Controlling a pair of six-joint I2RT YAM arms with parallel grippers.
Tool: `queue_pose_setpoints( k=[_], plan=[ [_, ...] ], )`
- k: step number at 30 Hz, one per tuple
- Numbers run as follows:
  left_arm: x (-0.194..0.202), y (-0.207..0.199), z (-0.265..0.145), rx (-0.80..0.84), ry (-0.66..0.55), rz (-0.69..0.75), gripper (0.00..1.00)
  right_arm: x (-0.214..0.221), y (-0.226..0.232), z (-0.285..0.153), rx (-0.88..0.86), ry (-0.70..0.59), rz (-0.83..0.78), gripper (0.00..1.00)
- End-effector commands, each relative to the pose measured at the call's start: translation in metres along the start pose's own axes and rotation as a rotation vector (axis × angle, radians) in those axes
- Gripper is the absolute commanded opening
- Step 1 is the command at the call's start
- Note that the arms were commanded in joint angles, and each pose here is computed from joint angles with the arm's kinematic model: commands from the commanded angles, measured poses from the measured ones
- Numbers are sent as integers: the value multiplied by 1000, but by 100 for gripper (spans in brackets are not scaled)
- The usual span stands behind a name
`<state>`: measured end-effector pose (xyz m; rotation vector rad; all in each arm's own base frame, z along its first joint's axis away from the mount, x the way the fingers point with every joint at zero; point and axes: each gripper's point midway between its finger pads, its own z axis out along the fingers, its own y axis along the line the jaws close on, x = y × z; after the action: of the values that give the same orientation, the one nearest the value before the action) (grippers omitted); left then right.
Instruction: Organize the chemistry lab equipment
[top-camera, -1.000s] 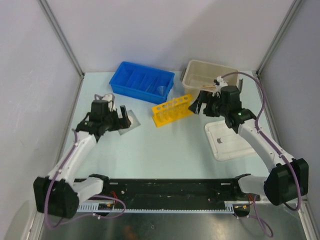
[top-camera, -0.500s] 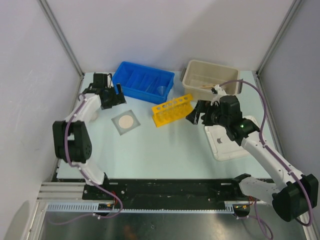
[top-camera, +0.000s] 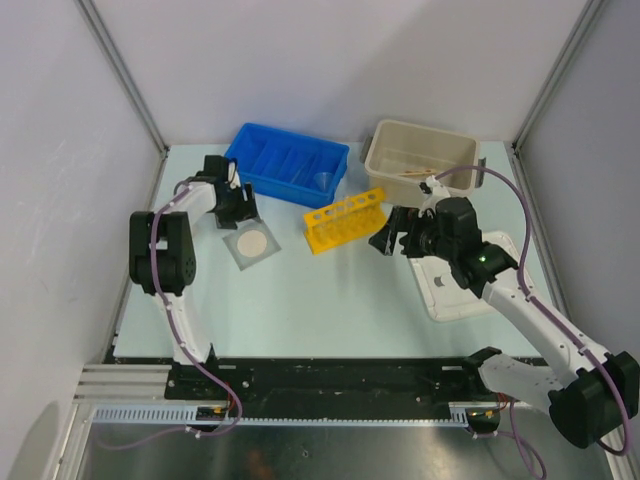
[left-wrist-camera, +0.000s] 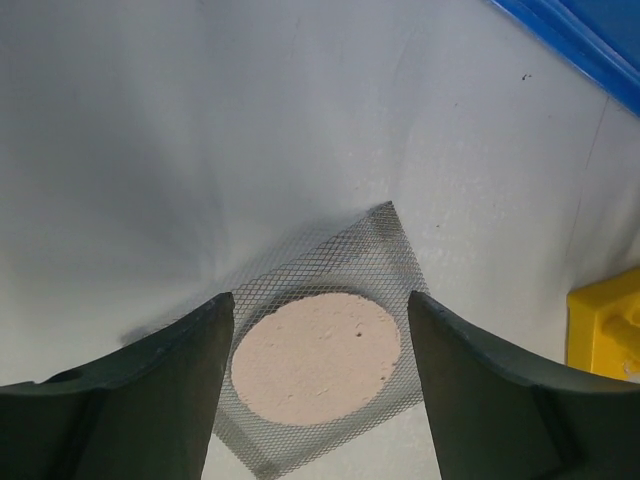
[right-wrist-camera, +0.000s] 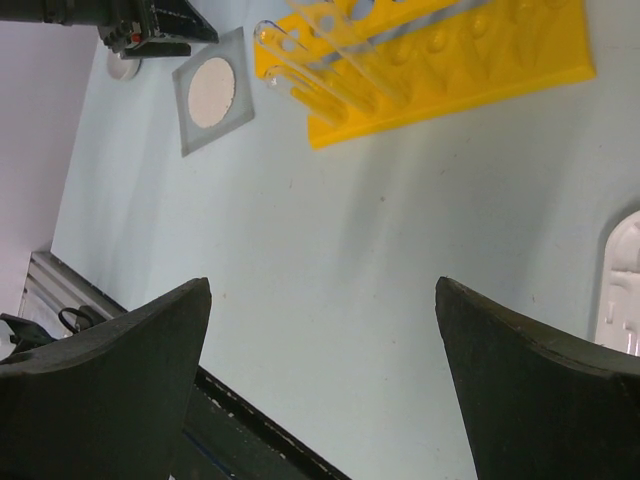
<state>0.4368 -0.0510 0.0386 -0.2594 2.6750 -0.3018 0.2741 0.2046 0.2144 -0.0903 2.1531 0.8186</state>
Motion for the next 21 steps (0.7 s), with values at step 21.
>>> queue_pose_setpoints(
  k=[21],
  plan=[
    [100,-4,-19,5,128,-103,79,3,-3,-23,32,-65,-43,99]
  ],
)
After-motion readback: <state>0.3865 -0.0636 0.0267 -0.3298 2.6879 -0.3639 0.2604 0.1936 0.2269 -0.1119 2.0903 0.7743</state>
